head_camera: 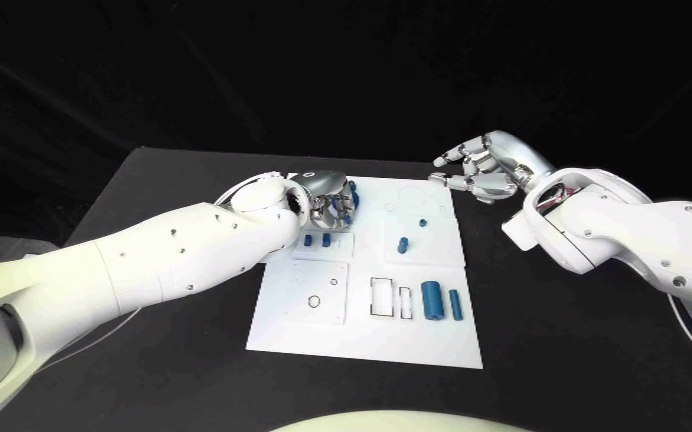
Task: Assemble the parts on the task board
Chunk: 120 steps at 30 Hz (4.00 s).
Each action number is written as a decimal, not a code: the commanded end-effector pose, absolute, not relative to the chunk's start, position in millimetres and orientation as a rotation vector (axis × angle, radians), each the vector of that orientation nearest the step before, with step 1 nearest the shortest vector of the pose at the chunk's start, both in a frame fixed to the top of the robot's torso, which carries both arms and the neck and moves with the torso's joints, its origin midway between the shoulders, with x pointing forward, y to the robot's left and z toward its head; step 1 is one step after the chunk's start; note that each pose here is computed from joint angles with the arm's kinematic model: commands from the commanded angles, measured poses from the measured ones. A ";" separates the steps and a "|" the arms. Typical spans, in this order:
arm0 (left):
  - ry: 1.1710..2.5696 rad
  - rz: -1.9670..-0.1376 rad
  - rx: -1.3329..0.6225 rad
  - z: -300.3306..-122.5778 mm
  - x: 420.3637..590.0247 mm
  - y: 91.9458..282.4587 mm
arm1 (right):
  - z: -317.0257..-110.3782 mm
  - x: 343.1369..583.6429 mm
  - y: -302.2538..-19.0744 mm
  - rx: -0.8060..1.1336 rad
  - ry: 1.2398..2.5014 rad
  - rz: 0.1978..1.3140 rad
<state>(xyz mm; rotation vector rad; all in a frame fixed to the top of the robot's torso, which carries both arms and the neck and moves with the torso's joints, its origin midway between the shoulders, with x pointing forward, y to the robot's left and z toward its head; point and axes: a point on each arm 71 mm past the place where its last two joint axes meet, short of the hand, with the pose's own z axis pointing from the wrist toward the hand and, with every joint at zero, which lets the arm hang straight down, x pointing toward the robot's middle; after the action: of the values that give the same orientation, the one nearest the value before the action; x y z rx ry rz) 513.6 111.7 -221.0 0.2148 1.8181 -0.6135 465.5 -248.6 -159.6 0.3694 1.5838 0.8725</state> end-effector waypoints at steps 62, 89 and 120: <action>1.912 -0.537 0.120 -228.5 520.0 152.0 | -163.3 464.2 -246.9 0.359 1.599 0.882; 1.931 -0.535 0.131 -231.9 520.0 146.9 | -163.2 463.8 -246.9 0.359 1.599 0.883; 1.918 -0.495 0.091 -231.8 523.0 158.3 | -168.5 466.3 -249.5 0.346 1.662 0.834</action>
<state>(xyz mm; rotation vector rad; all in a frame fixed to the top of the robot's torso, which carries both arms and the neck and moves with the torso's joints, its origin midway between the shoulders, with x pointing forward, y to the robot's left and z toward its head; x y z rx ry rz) 522.4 157.3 -232.9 0.0991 1.9310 -0.4993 466.6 -251.1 -164.8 0.3771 1.6081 0.8559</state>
